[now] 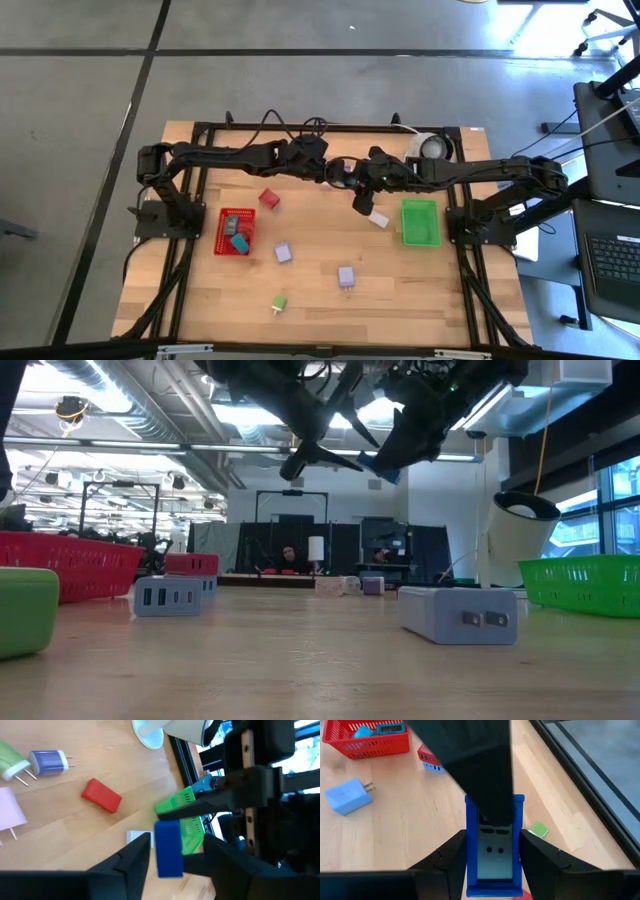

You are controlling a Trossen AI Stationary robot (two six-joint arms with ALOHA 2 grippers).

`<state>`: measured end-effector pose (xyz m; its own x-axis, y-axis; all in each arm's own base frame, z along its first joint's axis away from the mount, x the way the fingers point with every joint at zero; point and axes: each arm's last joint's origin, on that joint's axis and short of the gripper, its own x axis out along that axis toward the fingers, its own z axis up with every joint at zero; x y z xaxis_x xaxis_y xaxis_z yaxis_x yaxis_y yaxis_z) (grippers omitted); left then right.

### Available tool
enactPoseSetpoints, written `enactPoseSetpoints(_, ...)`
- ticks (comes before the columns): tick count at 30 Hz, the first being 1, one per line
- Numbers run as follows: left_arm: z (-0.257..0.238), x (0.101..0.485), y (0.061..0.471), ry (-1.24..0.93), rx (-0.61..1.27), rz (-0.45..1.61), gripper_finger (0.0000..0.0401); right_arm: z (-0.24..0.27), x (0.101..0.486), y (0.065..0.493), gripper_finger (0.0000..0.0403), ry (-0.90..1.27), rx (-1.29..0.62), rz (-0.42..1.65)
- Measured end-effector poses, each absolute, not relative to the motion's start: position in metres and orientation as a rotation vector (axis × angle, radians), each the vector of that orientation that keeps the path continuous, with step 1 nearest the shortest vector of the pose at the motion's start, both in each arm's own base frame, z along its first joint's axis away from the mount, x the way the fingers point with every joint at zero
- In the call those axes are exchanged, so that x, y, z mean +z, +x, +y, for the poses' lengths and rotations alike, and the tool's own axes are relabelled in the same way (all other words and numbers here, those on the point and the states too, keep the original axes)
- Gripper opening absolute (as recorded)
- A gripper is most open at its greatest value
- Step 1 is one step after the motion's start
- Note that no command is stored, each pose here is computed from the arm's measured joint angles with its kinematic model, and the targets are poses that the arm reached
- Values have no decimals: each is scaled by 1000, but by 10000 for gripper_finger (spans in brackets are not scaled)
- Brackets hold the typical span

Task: Pick & Place Office items
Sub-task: Put the blue digital timer into the orange basket

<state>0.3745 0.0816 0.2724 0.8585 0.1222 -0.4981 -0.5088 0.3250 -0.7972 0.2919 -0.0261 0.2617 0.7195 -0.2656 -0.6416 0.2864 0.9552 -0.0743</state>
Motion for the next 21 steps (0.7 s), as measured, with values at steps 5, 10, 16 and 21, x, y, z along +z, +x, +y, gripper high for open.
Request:
enactPoseSetpoints(5, 83, 272, 374, -1171, 421, 392, 111, -26, 262, 293, 161, 16, -302, 697)
enactPoseSetpoints(10, 84, 271, 373, -1171, 425, 394, 62, -26, 263, 292, 161, 3, -305, 697)
enactPoseSetpoints(16, 84, 271, 373, -1168, 423, 397, 64, -27, 263, 292, 170, 2, -315, 696)
enactPoseSetpoints(21, 82, 272, 374, -1157, 396, 402, 70, -25, 263, 293, 216, 23, -273, 695)
